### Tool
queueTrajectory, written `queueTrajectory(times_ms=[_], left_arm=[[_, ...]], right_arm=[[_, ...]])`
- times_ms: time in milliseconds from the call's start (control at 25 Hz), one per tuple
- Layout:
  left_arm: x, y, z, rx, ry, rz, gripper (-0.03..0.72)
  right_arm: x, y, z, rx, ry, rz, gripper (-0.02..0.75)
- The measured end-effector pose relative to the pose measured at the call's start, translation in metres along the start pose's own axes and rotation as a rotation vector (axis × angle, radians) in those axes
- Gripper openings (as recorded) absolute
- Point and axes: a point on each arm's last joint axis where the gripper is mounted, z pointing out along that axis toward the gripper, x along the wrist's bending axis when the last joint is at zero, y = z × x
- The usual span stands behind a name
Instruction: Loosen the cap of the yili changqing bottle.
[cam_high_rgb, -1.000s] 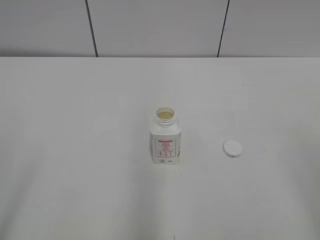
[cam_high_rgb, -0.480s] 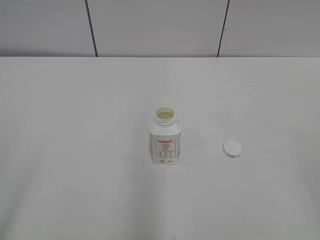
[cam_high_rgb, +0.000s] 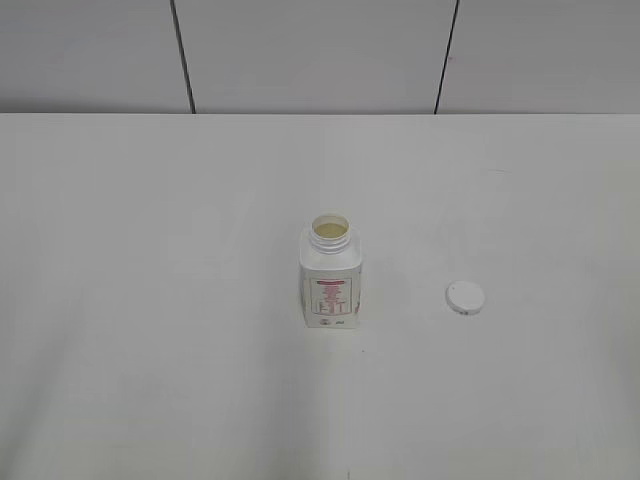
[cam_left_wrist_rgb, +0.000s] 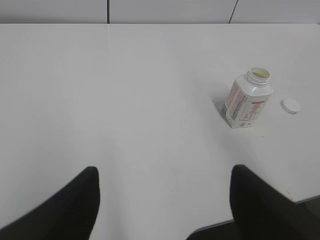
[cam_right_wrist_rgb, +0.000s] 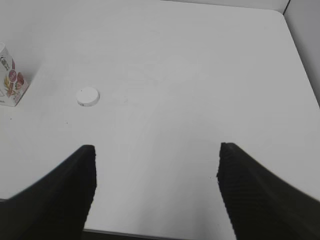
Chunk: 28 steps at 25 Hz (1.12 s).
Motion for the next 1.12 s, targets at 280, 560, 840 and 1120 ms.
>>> queueTrajectory(times_ms=[280, 560, 840, 1120], left_arm=[[0.0, 0.0, 0.0, 0.0, 0.0, 0.0, 0.496], [0.0, 0.0001, 0.0001, -0.001, 0.0, 0.0, 0.496], [0.0, 0.0001, 0.0001, -0.002, 0.0, 0.0, 0.489], [0.0, 0.0001, 0.0001, -0.002, 0.0, 0.0, 0.486]], right_arm=[[-0.0002, 0.0004, 0.0, -0.004, -0.002, -0.004, 0.595], [0.0003, 0.0006, -0.0002, -0.008, 0.003, -0.001, 0.595], [0.0004, 0.0005, -0.0002, -0.008, -0.002, 0.002, 0.595], [0.0015, 0.0, -0.0016, -0.001, -0.104, 0.055, 0.595]])
